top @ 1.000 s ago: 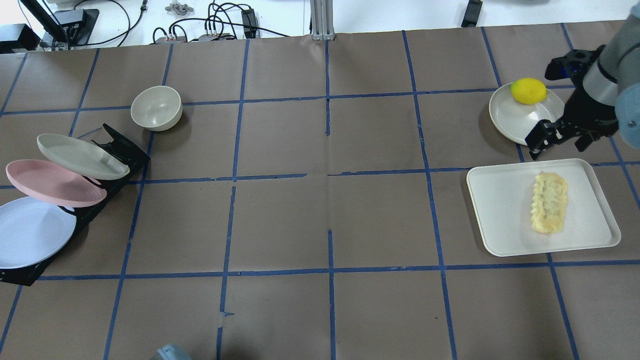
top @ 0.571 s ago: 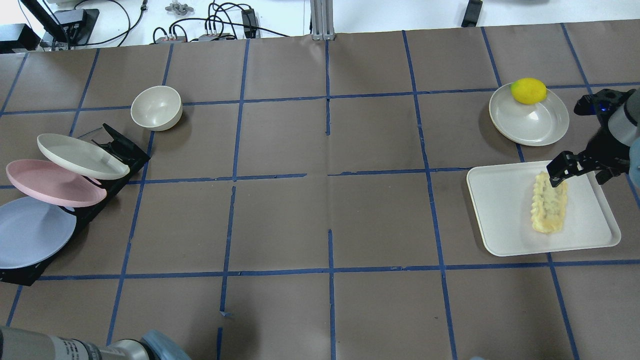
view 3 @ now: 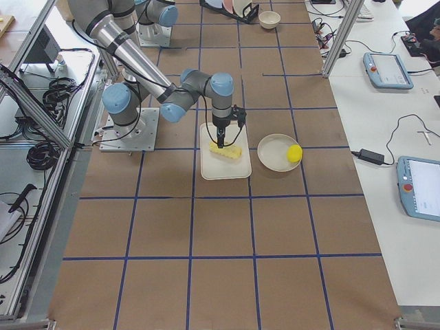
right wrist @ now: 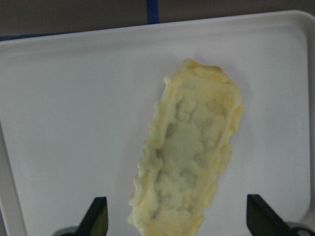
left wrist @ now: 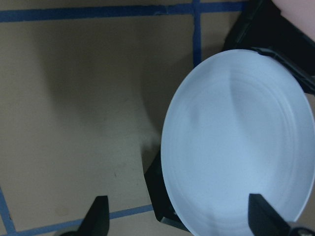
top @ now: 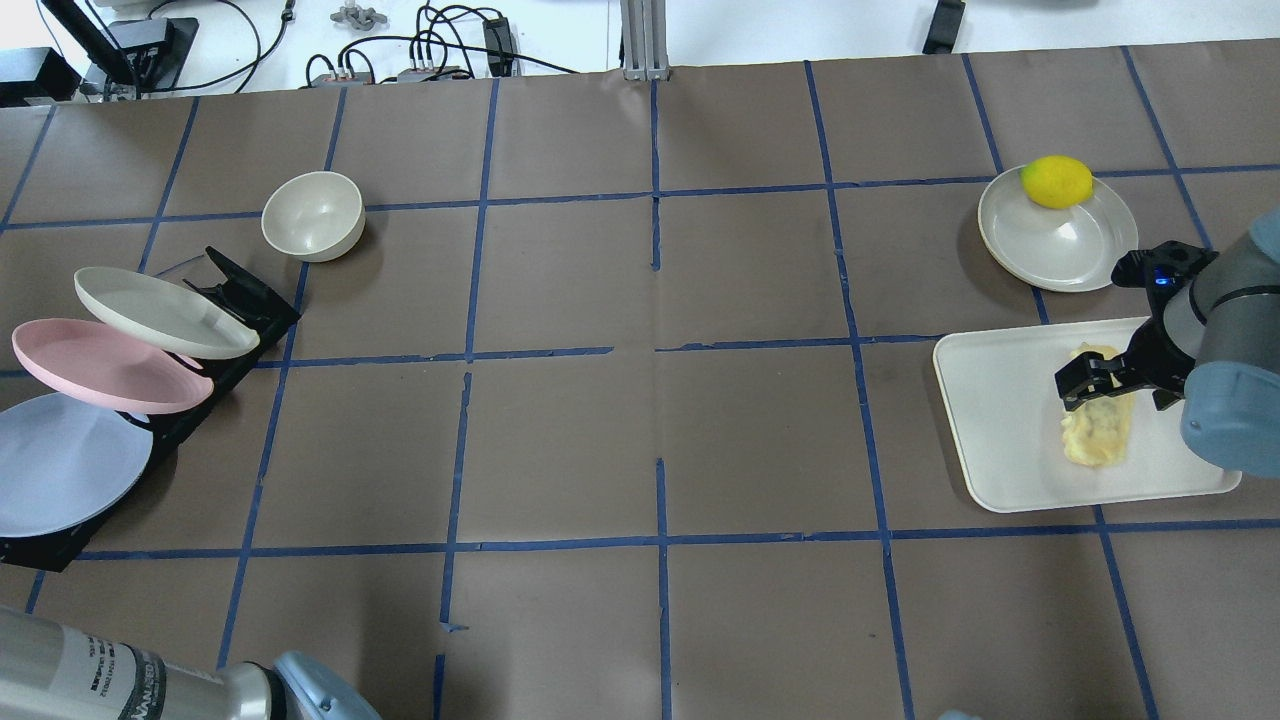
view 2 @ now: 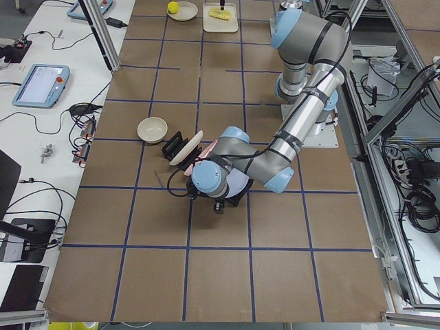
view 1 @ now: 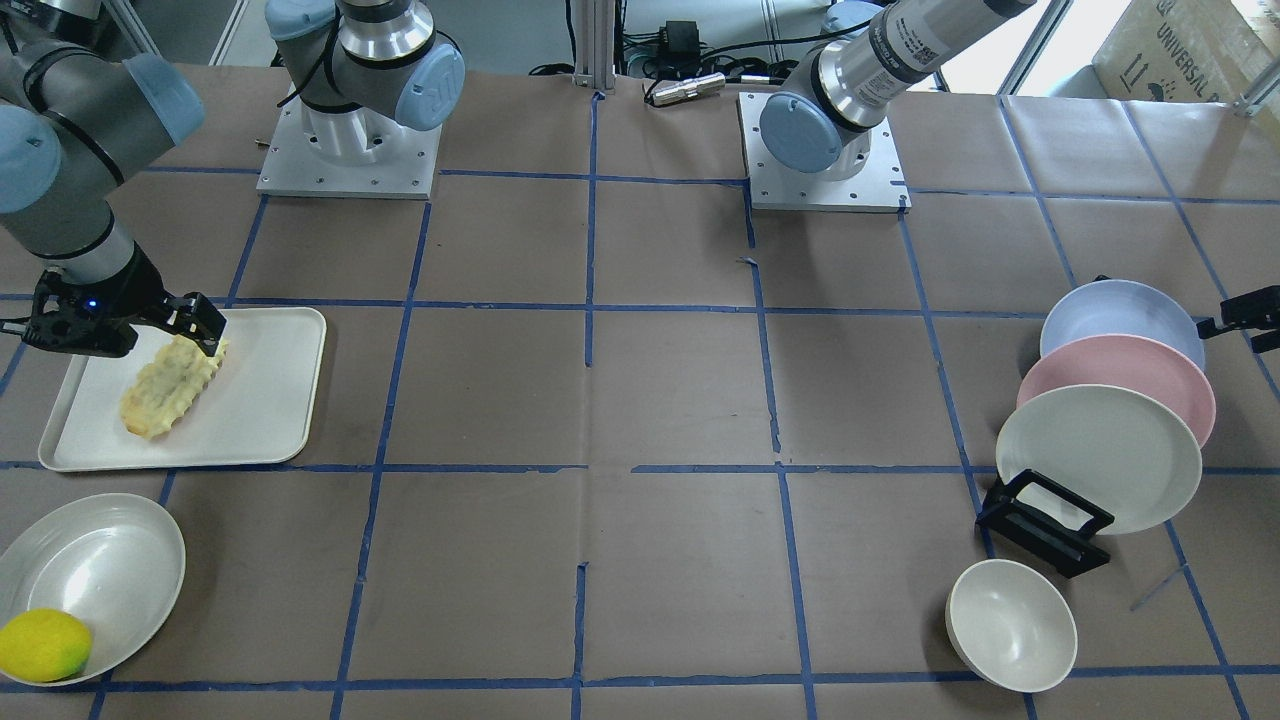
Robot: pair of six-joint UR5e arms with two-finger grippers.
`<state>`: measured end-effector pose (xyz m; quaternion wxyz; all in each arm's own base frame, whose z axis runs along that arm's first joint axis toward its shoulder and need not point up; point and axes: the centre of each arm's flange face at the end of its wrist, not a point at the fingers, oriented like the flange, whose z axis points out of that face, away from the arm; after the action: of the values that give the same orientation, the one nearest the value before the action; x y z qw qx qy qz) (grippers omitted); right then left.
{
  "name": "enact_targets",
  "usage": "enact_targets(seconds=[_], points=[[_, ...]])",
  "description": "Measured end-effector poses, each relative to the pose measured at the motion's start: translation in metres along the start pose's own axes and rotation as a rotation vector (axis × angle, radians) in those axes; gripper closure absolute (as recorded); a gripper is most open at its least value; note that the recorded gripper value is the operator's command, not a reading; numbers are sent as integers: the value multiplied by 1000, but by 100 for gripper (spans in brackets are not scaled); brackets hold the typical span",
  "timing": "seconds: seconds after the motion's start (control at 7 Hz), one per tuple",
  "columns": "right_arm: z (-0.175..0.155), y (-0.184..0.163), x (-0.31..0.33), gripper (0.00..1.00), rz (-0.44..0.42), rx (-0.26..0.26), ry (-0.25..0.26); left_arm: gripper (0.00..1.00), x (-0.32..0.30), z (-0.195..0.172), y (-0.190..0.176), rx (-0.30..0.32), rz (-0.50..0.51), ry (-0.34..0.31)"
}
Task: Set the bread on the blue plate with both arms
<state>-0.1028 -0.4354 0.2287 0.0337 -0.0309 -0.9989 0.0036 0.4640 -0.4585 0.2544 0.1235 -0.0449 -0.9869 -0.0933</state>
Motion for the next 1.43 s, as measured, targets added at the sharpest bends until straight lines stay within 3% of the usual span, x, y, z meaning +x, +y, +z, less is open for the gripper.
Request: enact_targets(seconds=[0.14, 0.43, 0.57, 0.71, 0.86, 1.0, 1.43], points=[[12, -4, 0, 1, 3, 6, -4, 8, -6, 16, -6, -14, 6, 24], [30, -12, 3, 5, 0, 17, -2, 37, -10, 32, -10, -30, 2, 54], [34, -13, 4, 31, -8, 19, -2, 37, -10, 34, -12, -35, 1, 63], [34, -13, 4, 59, -25, 21, 0, 45, -8, 37, -12, -38, -1, 77], [34, -13, 4, 91, -40, 22, 2, 85, -5, 39, -13, -38, -5, 94], [34, -13, 4, 97, -48, 22, 2, 95, -5, 40, -13, -39, -10, 103], [23, -13, 4, 95, -68, 28, 15, 97, -5, 34, -13, -40, -14, 101]])
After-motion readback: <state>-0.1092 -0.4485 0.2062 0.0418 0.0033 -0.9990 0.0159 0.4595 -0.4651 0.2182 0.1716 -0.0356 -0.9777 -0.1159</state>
